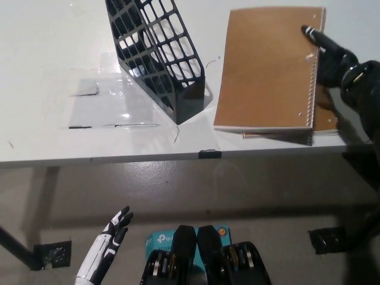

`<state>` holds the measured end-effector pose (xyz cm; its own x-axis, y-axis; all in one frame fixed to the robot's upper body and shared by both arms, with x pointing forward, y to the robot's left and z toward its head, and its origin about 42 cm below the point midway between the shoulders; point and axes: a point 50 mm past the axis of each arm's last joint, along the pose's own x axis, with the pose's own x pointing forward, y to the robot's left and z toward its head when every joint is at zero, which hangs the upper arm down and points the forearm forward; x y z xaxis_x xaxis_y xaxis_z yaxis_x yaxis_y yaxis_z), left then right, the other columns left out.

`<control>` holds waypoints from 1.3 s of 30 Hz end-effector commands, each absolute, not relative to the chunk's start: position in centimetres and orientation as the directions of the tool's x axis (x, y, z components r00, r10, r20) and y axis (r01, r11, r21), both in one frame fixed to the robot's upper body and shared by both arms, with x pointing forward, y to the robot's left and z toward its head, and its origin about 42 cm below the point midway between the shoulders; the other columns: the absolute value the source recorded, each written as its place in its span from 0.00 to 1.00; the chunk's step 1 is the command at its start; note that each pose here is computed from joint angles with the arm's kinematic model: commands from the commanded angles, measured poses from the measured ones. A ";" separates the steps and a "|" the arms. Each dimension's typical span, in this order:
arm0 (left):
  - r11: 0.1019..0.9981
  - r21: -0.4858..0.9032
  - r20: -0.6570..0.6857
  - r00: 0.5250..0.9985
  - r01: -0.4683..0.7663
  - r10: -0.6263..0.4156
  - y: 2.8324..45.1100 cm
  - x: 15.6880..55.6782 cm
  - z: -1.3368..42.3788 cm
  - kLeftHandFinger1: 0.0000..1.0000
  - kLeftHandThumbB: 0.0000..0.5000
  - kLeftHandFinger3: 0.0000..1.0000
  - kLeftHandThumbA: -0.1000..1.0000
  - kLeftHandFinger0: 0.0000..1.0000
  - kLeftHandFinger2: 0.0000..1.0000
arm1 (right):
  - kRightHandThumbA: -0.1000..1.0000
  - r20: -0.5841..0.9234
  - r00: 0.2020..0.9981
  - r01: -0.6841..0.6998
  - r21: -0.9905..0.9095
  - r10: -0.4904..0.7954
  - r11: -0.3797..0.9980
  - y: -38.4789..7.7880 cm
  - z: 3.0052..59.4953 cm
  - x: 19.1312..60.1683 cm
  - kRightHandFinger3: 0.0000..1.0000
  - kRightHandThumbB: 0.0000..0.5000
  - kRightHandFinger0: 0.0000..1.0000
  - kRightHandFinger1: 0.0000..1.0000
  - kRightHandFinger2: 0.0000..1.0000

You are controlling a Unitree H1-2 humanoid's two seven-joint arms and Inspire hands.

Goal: Use the right hand to pick up a book from the book holder on the left side and put it on another book on the right side

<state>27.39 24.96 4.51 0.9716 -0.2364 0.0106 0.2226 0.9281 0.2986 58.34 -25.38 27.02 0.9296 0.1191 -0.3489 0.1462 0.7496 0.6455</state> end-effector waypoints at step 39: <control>0.929 0.315 0.089 0.969 0.192 -0.231 25.5 28.8 6.3 1.00 0.33 1.00 1.00 1.00 1.00 | 0.73 0.115 0.990 -0.054 -0.265 0.088 0.963 -34.6 43.4 58.8 1.00 0.69 1.00 1.00 1.00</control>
